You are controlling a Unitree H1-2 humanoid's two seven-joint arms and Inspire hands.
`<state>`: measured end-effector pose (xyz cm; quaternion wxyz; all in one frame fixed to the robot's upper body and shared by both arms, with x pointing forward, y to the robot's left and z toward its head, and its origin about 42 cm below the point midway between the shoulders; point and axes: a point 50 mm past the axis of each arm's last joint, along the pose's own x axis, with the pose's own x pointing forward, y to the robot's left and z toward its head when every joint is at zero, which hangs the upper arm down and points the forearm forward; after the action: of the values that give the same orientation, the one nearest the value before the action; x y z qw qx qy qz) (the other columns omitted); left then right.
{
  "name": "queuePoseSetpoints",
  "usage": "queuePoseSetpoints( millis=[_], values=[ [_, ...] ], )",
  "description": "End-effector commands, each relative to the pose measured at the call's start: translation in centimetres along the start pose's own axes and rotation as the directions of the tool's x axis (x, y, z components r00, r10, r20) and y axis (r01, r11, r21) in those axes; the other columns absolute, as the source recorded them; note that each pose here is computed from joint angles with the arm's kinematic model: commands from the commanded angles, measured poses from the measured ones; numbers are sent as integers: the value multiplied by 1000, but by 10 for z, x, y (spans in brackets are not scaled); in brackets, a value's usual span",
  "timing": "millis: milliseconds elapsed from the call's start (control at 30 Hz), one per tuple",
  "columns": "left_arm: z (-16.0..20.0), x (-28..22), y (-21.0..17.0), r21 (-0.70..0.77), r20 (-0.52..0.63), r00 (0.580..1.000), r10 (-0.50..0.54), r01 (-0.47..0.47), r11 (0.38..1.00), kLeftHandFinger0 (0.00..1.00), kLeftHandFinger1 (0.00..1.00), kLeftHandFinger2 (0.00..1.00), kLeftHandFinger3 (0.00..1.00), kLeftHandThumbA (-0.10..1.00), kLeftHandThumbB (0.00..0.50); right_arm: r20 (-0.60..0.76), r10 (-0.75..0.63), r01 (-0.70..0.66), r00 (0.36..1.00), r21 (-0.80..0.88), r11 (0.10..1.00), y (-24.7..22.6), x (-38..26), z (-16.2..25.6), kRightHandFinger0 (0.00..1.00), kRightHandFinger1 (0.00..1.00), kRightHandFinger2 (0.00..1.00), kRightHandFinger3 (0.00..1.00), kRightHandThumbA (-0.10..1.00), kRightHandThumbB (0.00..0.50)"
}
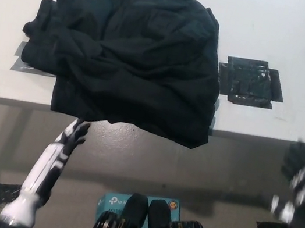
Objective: The robot grabs the right edges of the black jacket on the table, and folds it in half
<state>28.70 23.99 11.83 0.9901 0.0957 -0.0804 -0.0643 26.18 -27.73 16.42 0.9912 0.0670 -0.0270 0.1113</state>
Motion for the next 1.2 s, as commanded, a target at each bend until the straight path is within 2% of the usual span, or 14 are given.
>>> queuePoseSetpoints(
  millis=[0, 67, 167, 200, 400, 433, 467, 533, 600, 633, 833, 867, 1167],
  values=[
    [8, -26, 16, -67, 40, 999, 9, -6, 998, 1000, 1000, 1000, 1000, 1000, 354, 204, 65, -62, 977, -25, 998, 31, -32, 6, 1000, 1000, 1000, 1000, 1000, 404],
    [7, -29, 16, -60, 35, 999, 16, -14, 998, 1000, 1000, 1000, 1000, 1000, 340, 154, 50, -47, 987, -19, 999, 32, -33, -9, 1000, 1000, 1000, 1000, 1000, 418],
    [7, -26, 20, -57, 44, 999, 12, -9, 998, 1000, 1000, 1000, 1000, 1000, 346, 132, 66, -63, 989, -26, 998, 33, -28, -22, 1000, 1000, 1000, 1000, 1000, 389],
    [8, -24, 22, -55, 46, 999, 10, -8, 998, 1000, 1000, 1000, 1000, 1000, 350, 130, 72, -69, 989, -31, 997, 33, -25, -27, 1000, 1000, 1000, 1000, 1000, 362],
    [13, -13, 22, -49, 55, 998, 7, -4, 999, 1000, 1000, 1000, 1000, 1000, 339, 132, 72, -69, 989, -25, 997, 29, -15, -30, 1000, 1000, 1000, 1000, 1000, 315],
    [13, -13, 22, -51, 55, 998, 9, -6, 999, 1000, 1000, 1000, 1000, 1000, 334, 132, 75, -72, 988, -26, 997, 29, -14, -31, 1000, 1000, 1000, 1000, 1000, 314],
    [11, -13, 22, -56, 50, 999, 13, -10, 998, 1000, 1000, 1000, 1000, 1000, 337, 127, 85, -82, 988, -32, 996, 29, -13, -32, 1000, 1000, 1000, 1000, 1000, 339],
    [11, -12, 22, -58, 52, 999, 15, -12, 998, 1000, 1000, 1000, 1000, 1000, 329, 124, 95, -91, 988, -35, 995, 29, -9, -33, 1000, 1000, 1000, 1000, 1000, 358],
    [11, -12, 22, -58, 52, 999, 15, -12, 998, 1000, 1000, 1000, 1000, 1000, 329, 126, 96, -92, 987, -36, 995, 29, -9, -33, 1000, 1000, 1000, 1000, 1000, 358],
    [11, -15, 21, -68, 43, 999, 22, -19, 998, 1000, 1000, 1000, 1000, 1000, 301, 136, 110, -106, 985, -42, 994, 31, -5, -30, 1000, 1000, 1000, 1000, 1000, 340],
    [9, -24, 17, -67, 23, 999, 34, -32, 997, 1000, 1000, 1000, 1000, 1000, 278, 143, 130, -124, 981, -49, 991, 35, -1, -23, 1000, 1000, 1000, 1000, 1000, 339],
    [8, -27, 15, -72, 21, 999, 41, -39, 997, 1000, 1000, 1000, 1000, 1000, 259, 148, 125, -119, 981, -48, 992, 35, -1, -23, 1000, 1000, 1000, 1000, 1000, 320],
    [4, -36, 15, -76, -4, 999, 46, -46, 996, 1000, 1000, 1000, 1000, 1000, 259, 140, 103, -100, 985, -29, 995, 32, -6, -33, 1000, 1000, 1000, 1000, 1000, 303]
  ],
)
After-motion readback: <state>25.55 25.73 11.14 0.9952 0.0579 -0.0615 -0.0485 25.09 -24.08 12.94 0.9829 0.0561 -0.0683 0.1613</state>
